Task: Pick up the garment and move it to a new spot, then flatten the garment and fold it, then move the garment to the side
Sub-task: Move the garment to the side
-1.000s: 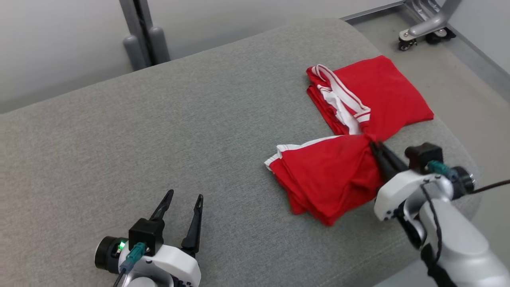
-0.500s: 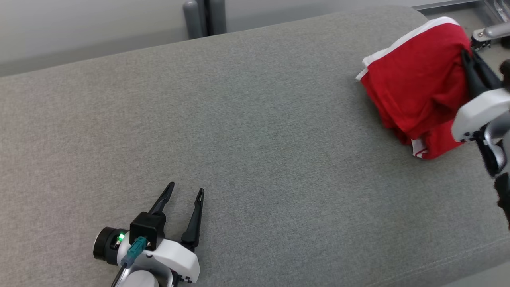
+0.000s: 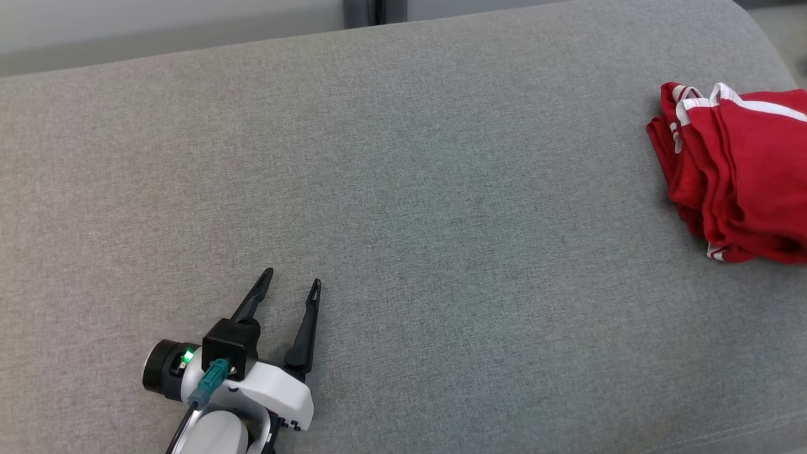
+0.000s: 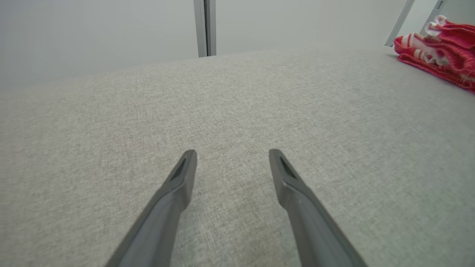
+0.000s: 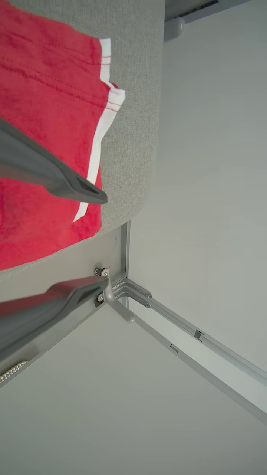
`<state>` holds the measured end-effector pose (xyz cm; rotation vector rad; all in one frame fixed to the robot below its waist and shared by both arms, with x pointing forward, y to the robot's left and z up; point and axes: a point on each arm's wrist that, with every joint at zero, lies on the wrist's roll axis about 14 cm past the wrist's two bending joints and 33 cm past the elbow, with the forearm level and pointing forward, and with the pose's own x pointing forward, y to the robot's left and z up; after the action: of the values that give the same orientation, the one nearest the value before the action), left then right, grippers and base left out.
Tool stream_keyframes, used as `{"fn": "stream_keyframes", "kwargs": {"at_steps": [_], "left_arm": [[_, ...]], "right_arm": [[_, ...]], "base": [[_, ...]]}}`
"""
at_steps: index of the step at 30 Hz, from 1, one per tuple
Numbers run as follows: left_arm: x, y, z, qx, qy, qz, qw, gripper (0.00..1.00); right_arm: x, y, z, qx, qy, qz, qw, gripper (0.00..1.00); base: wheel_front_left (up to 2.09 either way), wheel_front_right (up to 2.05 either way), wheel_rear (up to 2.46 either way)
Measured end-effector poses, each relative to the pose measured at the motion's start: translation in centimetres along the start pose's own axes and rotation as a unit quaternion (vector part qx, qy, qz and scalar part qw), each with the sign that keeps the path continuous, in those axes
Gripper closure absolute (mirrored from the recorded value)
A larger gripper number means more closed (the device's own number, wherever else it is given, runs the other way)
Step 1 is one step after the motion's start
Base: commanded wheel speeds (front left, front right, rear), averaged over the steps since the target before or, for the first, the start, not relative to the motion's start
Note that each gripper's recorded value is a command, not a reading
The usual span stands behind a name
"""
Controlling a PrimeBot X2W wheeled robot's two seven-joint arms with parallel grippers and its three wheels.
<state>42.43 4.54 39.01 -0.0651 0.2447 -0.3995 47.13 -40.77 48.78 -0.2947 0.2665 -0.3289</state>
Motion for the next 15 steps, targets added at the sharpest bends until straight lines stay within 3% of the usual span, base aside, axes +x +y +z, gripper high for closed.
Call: {"fn": "stream_keyframes", "kwargs": {"at_steps": [3, 9, 15], "left_arm": [[-0.1, 0.3, 0.3, 0.002, -0.004, 0.008, 1.0, 0.0], [-0.7, 1.6, 1.7, 0.007, -0.022, 0.036, 0.999, 0.0], [-2.4, 3.0, 3.0, 0.007, -0.039, 0.07, 0.997, 0.0]], "right_arm": [[-0.1, 0.4, 1.0, 0.012, -0.021, -0.004, 1.0, 0.0], [-1.4, 5.4, 4.9, 0.04, -0.098, 0.031, 0.994, 0.0], [-5.1, 11.1, 4.6, 0.082, -0.119, 0.091, 0.985, 0.0]], "base": [[0.0, 0.0, 0.0], [0.0, 0.0, 0.0], [0.0, 0.0, 0.0]]}}
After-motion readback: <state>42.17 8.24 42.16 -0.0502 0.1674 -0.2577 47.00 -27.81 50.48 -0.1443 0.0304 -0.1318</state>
